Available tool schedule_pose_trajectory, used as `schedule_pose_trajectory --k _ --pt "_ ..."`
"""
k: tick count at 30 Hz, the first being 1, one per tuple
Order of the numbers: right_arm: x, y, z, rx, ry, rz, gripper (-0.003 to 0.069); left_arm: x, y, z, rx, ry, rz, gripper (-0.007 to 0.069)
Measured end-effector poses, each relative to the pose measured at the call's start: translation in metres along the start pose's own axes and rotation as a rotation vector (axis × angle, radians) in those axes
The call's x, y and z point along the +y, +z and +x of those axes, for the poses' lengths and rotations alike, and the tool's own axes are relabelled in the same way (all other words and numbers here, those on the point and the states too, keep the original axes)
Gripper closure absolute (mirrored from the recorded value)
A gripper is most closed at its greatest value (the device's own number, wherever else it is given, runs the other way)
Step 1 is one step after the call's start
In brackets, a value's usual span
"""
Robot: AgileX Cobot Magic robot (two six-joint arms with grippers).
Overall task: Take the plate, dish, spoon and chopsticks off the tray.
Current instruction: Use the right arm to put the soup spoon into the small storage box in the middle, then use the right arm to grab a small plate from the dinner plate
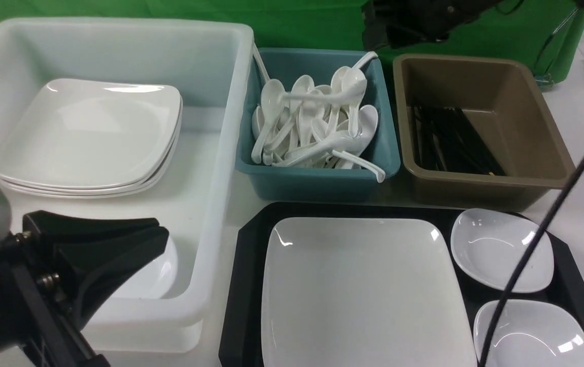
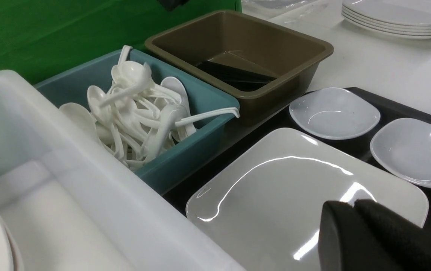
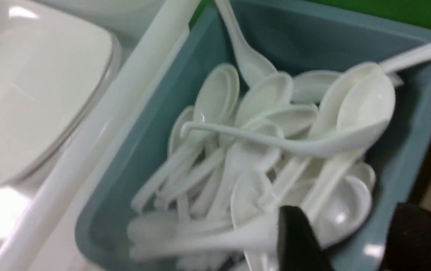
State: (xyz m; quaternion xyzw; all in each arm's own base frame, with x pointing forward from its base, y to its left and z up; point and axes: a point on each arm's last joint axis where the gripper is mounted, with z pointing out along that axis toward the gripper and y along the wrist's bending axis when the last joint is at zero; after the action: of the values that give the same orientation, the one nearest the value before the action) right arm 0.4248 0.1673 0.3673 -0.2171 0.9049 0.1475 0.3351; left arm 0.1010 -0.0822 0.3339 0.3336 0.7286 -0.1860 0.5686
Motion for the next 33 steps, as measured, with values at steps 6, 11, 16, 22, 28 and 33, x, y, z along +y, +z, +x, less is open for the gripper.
schedule_pose_trajectory --k 6,11,16,22,28,33 --pt "0.012 -0.064 0.024 0.191 -0.103 0.182 0.0471 0.000 0.000 0.000 0.004 0.000 0.002 0.0608" --pt "0.037 -0.079 0.076 0.327 -0.171 0.218 0.0454 0.000 0.000 0.001 0.007 0.000 0.004 0.0608" --pt "0.046 -0.068 0.191 0.629 -0.210 0.186 0.0396 0.000 0.000 0.001 0.007 0.000 0.004 0.0608" --pt "0.042 -0.052 0.279 0.714 -0.226 0.153 0.0249 -0.001 0.000 0.001 0.009 -0.014 0.007 0.0608" --pt "0.044 -0.032 0.316 0.637 -0.196 0.088 0.0120 -0.001 0.000 0.000 0.005 -0.030 0.013 0.0608" --pt "0.044 -0.028 0.316 0.572 -0.216 0.076 0.0111 -0.001 0.000 0.000 0.006 -0.036 0.016 0.0608"
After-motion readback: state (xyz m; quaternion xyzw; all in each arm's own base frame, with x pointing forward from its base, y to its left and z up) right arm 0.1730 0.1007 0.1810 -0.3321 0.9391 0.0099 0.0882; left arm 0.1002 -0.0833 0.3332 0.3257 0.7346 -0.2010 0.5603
